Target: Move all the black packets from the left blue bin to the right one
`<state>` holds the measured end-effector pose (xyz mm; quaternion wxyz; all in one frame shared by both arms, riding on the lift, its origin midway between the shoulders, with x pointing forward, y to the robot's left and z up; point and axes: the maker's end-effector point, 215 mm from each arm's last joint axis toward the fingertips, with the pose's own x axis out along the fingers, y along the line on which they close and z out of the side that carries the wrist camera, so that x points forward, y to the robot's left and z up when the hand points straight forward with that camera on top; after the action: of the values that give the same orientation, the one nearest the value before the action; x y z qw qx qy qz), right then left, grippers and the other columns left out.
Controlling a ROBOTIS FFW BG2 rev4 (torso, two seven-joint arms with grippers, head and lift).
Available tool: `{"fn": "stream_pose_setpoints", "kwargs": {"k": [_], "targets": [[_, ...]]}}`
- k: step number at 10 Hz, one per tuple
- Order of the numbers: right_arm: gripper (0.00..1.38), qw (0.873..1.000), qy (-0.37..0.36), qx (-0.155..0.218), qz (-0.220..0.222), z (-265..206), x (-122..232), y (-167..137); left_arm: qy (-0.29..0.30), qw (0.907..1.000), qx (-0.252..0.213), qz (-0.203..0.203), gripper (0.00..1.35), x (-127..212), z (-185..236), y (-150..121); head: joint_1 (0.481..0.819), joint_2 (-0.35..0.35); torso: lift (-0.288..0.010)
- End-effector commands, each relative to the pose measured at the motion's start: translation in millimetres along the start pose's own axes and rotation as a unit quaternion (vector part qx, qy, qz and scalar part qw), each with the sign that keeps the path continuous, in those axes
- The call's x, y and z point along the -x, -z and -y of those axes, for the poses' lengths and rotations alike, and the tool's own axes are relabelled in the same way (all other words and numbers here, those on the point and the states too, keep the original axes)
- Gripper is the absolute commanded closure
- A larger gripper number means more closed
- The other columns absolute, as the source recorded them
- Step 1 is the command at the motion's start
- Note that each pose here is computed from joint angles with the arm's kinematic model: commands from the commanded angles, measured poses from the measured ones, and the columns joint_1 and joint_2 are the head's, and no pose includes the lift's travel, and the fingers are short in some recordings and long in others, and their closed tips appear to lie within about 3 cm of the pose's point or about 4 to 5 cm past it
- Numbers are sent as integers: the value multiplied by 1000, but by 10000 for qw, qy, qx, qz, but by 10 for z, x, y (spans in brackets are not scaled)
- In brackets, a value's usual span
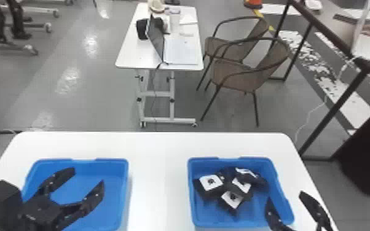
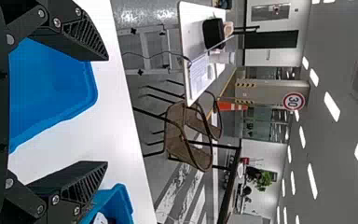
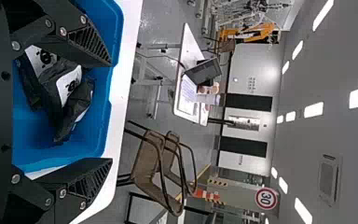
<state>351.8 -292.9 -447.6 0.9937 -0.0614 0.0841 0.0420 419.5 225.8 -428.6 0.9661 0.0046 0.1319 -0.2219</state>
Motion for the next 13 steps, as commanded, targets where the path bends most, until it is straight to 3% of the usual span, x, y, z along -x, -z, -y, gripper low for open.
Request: {"fn": "stream_pose_setpoints", "kwargs": {"k": [1,13], "targets": [[320,10000,14,-31,26,4,-16,-18,38,10000,38,46,249,-20,17,-34,695,-99,0],[320,9999,39,-96,66,22,-62,-33,145,9998,127,28,249,-86,60,-55,695,-112,0]]}}
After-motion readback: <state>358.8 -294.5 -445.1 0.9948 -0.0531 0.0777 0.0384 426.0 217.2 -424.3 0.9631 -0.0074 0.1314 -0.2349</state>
